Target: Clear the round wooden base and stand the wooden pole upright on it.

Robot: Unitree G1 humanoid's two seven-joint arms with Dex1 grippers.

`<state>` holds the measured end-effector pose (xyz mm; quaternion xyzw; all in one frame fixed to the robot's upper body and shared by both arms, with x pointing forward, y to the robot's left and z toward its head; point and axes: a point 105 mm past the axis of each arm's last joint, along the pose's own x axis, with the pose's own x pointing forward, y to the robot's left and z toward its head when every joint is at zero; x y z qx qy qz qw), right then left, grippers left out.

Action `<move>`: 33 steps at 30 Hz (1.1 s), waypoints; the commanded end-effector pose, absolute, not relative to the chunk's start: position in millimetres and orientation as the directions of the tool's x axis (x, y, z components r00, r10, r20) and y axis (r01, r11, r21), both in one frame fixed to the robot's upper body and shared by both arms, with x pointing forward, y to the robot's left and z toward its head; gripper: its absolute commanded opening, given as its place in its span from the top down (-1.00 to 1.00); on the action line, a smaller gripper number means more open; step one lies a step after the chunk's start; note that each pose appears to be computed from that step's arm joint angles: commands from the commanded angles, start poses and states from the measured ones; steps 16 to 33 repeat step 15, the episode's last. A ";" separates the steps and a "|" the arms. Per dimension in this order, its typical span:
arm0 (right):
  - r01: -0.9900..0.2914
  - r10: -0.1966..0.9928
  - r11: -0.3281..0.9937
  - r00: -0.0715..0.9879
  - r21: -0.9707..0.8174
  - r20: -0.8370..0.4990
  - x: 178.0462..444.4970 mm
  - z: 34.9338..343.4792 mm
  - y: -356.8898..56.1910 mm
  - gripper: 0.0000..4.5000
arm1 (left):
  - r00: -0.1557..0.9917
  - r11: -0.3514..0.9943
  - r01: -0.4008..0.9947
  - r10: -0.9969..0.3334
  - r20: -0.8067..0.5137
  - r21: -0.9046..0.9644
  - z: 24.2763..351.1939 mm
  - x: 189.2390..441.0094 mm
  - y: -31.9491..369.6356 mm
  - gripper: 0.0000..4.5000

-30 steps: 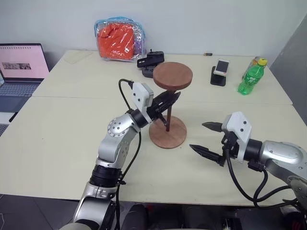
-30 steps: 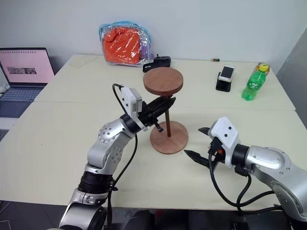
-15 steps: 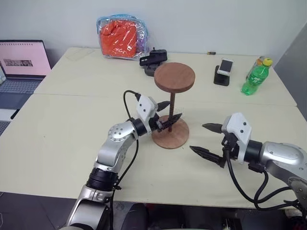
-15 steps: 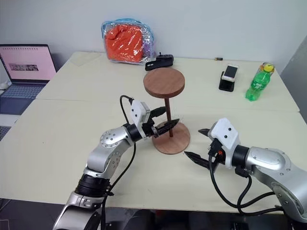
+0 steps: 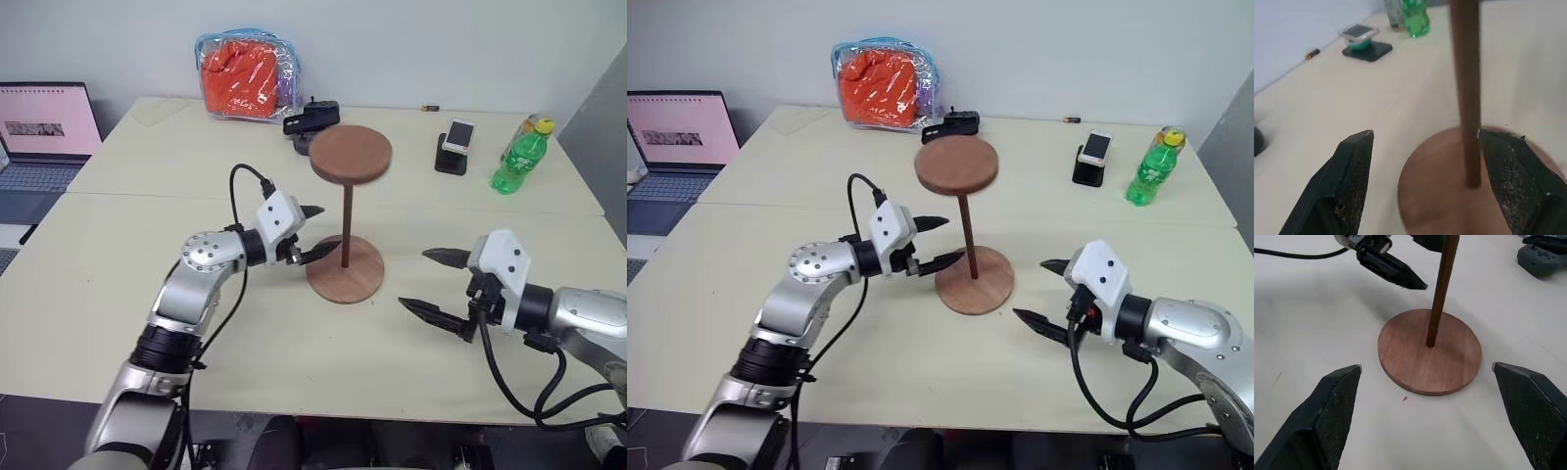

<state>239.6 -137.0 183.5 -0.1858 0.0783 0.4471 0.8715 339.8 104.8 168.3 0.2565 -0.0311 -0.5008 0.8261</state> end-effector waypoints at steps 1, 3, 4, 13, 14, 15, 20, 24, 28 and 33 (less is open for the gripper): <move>-0.788 0.737 0.521 0.609 -0.328 -0.293 240.6 195.9 -152.4 -1.00 | 0.482 0.343 0.819 -0.846 -0.228 0.459 184.9 331.9 123.9 -0.57; -0.786 0.731 0.517 0.612 -0.340 -0.303 241.4 197.1 -160.6 -1.00 | 0.447 0.324 0.857 -0.854 -0.266 0.401 187.8 318.7 137.8 -0.57; -0.786 0.734 0.511 0.609 -0.347 -0.300 241.2 198.8 -162.7 -1.00 | 0.427 0.313 0.875 -0.858 -0.286 0.369 188.8 311.1 143.8 -0.57; -0.792 0.769 0.481 0.587 -0.376 -0.254 239.4 215.2 -173.9 -1.00 | 0.520 0.449 0.852 -0.781 -0.344 0.269 197.9 296.0 199.1 -0.57; -0.796 0.772 0.474 0.581 -0.377 -0.255 239.7 216.1 -175.0 -1.00 | 0.535 0.472 0.844 -0.774 -0.338 0.256 198.6 296.4 204.9 -0.57; -0.798 0.775 0.470 0.578 -0.378 -0.256 239.9 216.9 -176.3 -1.00 | 0.544 0.486 0.839 -0.770 -0.333 0.246 199.0 296.6 208.0 -0.57; -0.798 0.775 0.470 0.578 -0.378 -0.256 239.9 216.9 -176.3 -1.00 | 0.544 0.486 0.839 -0.770 -0.333 0.246 199.0 296.6 208.0 -0.57; -0.798 0.775 0.470 0.578 -0.378 -0.256 239.9 216.9 -176.3 -1.00 | 0.544 0.486 0.839 -0.770 -0.333 0.246 199.0 296.6 208.0 -0.57; -0.798 0.775 0.470 0.578 -0.378 -0.256 239.9 216.9 -176.3 -1.00 | 0.544 0.486 0.839 -0.770 -0.333 0.246 199.0 296.6 208.0 -0.57; -0.798 0.775 0.470 0.578 -0.378 -0.256 239.9 216.9 -176.3 -1.00 | 0.544 0.486 0.839 -0.770 -0.333 0.246 199.0 296.6 208.0 -0.57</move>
